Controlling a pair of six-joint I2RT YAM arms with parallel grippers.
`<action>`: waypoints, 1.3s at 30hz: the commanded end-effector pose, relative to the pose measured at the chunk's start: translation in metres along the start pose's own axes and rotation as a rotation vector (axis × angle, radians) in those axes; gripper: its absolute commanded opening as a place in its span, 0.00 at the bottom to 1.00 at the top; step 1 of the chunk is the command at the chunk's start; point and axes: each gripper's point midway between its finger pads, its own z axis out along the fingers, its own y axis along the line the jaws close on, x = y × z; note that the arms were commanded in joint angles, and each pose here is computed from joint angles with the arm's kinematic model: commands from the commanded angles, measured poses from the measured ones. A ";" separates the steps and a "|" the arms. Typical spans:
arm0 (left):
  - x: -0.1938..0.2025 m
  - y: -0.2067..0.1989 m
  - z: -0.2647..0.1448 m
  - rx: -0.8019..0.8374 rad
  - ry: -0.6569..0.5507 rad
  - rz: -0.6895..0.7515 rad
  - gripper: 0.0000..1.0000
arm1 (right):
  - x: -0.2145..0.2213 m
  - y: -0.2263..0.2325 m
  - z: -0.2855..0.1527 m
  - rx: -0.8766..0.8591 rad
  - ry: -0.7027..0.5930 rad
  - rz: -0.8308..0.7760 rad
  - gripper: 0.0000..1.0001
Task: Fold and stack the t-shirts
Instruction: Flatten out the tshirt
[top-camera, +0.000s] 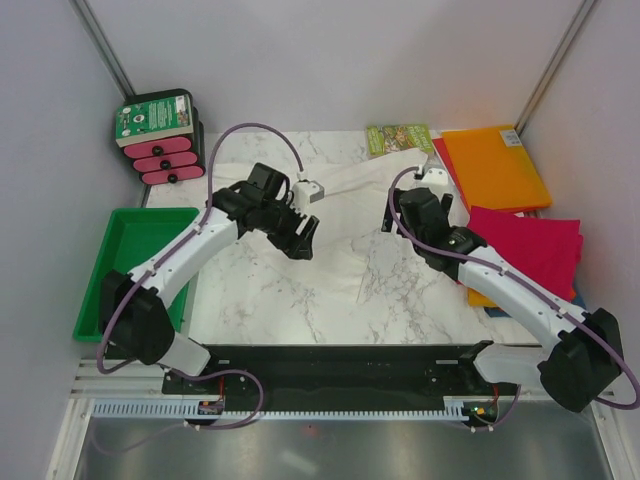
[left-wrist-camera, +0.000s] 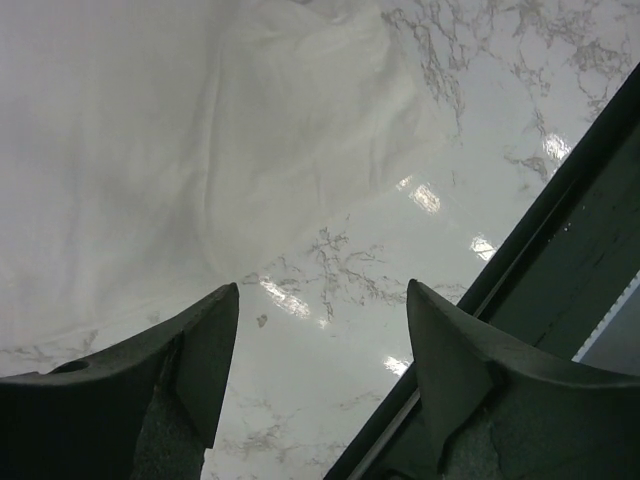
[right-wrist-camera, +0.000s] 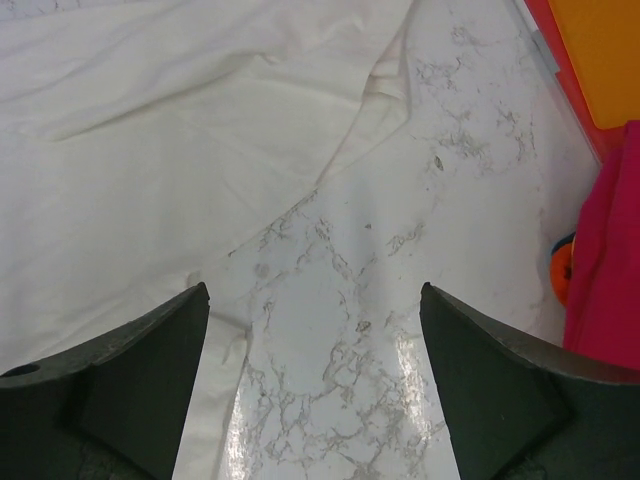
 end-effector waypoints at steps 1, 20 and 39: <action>0.025 -0.016 0.031 0.108 0.072 0.041 0.72 | -0.006 -0.010 -0.012 0.035 -0.043 0.070 0.93; 0.029 -0.055 0.150 0.166 0.106 0.239 0.72 | 0.037 -0.006 0.009 0.080 0.031 0.078 0.91; 0.033 -0.086 0.212 0.203 0.155 0.226 0.70 | 0.034 -0.013 0.011 0.120 -0.001 0.049 0.91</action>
